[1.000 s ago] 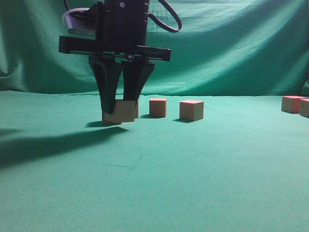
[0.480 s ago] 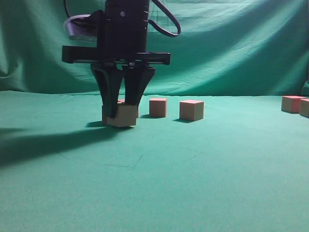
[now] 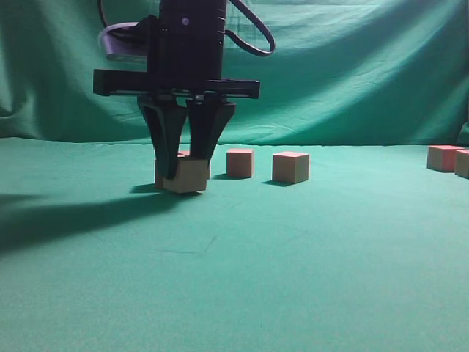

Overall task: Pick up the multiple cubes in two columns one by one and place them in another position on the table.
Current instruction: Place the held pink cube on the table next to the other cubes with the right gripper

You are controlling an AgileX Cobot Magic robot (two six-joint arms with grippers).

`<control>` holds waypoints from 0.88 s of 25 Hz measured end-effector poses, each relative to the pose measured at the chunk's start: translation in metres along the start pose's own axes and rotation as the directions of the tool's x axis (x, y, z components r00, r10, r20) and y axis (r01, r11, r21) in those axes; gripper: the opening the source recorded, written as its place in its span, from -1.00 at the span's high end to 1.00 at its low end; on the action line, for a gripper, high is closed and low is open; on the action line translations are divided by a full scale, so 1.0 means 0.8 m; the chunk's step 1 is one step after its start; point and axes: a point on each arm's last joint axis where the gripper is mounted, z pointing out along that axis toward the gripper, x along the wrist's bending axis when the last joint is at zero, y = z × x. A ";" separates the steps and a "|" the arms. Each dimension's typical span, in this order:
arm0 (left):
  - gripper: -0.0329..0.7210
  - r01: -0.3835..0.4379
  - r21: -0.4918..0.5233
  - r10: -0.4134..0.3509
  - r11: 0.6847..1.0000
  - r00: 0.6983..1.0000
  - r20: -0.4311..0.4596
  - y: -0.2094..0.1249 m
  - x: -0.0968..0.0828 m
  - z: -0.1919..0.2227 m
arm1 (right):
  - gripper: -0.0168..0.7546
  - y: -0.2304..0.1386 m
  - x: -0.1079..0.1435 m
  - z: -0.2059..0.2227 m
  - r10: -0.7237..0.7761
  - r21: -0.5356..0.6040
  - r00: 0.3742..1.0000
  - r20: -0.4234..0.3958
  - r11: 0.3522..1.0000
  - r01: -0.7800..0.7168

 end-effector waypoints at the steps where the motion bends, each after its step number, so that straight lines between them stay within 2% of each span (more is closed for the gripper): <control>1: 0.91 0.000 0.000 0.000 1.000 1.000 0.000 0.000 0.000 0.000 | 0.25 0.000 0.000 0.000 0.002 0.000 1.000 0.000 1.000 -0.002; 22: 0.91 0.000 0.000 0.000 1.000 1.000 0.000 0.000 0.000 0.000 | 0.25 0.000 0.000 0.000 0.018 0.002 1.000 0.000 1.000 -0.018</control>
